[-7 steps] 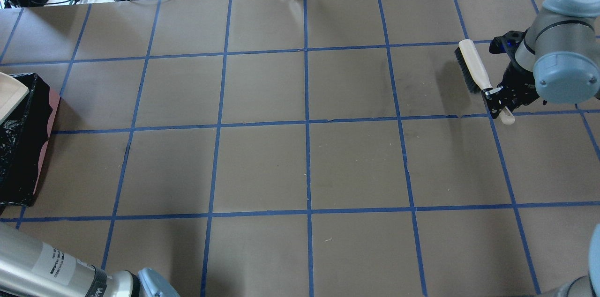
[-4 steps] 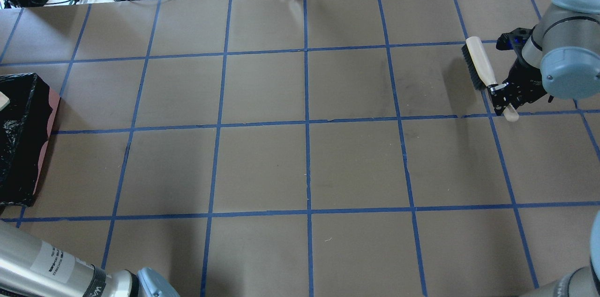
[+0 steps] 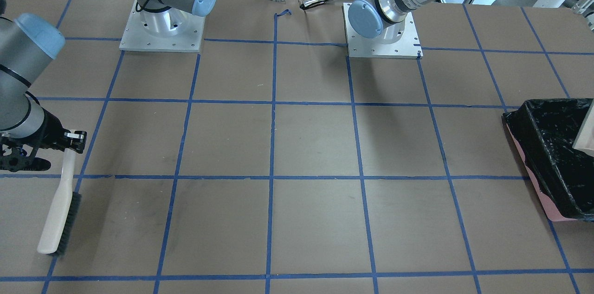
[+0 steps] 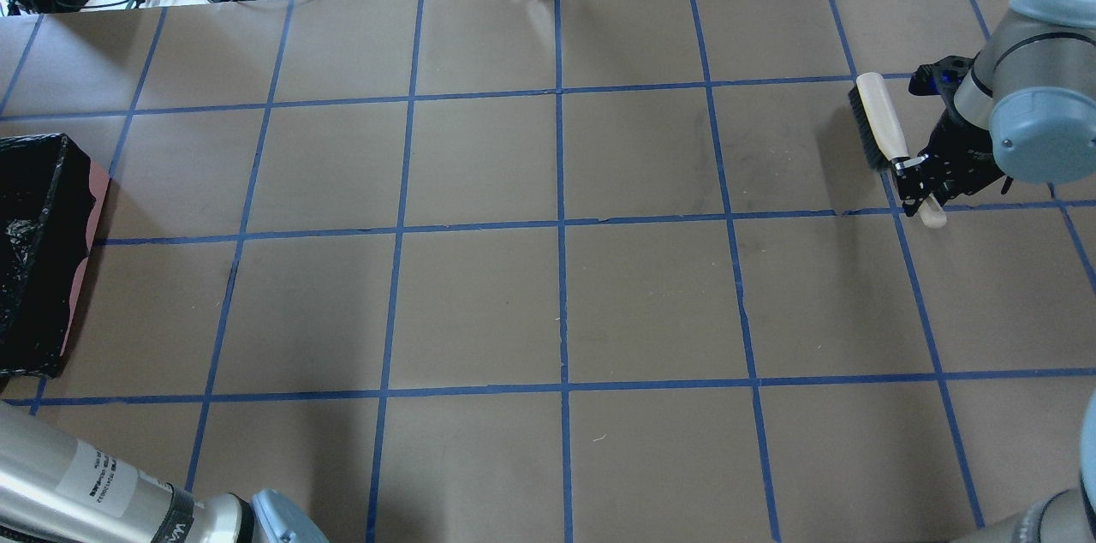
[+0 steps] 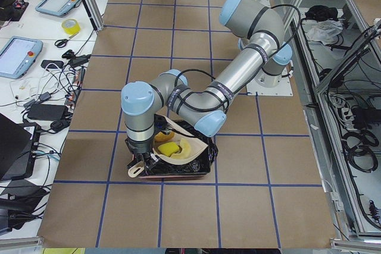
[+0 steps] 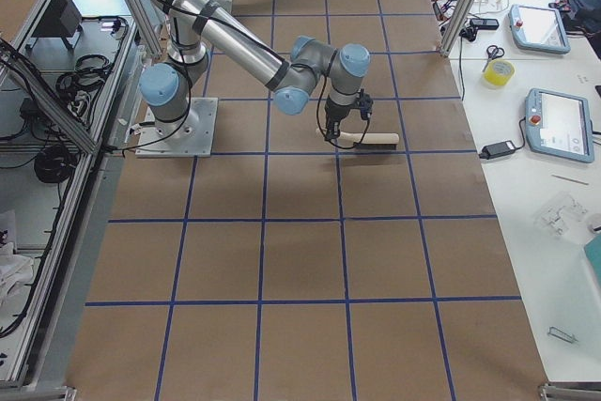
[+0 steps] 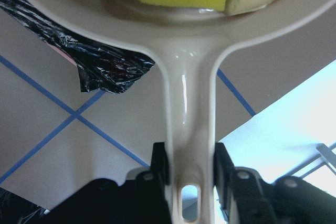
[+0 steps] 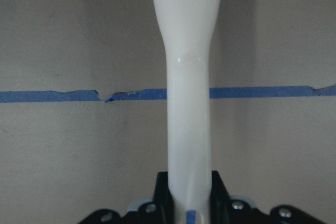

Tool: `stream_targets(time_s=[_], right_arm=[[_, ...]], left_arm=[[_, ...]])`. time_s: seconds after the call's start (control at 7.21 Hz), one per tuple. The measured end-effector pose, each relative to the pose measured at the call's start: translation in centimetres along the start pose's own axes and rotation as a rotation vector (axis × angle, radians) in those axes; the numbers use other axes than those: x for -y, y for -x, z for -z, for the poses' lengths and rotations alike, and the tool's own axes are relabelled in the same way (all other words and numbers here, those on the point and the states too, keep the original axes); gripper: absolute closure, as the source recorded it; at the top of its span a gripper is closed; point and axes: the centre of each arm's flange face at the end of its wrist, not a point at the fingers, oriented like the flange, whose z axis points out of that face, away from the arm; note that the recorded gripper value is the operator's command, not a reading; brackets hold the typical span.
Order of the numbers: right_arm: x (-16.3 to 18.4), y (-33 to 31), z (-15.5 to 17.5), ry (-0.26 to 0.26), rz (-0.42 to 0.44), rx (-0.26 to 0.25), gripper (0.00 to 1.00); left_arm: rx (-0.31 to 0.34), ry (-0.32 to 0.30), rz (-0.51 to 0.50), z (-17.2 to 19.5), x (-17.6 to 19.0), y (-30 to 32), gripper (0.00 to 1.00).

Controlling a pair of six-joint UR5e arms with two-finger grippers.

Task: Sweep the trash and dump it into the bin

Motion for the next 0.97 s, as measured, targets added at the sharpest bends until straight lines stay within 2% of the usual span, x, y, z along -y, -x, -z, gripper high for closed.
stream_targets(time_s=[0.56, 0.69, 0.83, 0.97], right_arm=[[-0.2, 0.3, -0.7, 0.013, 0.022, 0.010, 1.00], [-0.2, 0.3, -0.8, 0.013, 0.026, 0.010, 0.55], [-0.2, 0.3, -0.8, 0.014, 0.027, 0.010, 0.28], [-0.1, 0.3, -0.8, 0.012, 0.028, 0.009, 0.27]], left_arm=[[0.020, 0.074, -0.069, -0.1, 0.2, 0.6, 1.00], [0.026, 0.094, -0.081, -0.3, 0.5, 0.7, 1.00], [0.032, 0.114, -0.092, -0.7, 0.8, 0.8, 1.00], [0.036, 0.137, -0.106, -1.1, 1.2, 0.8, 1.00]])
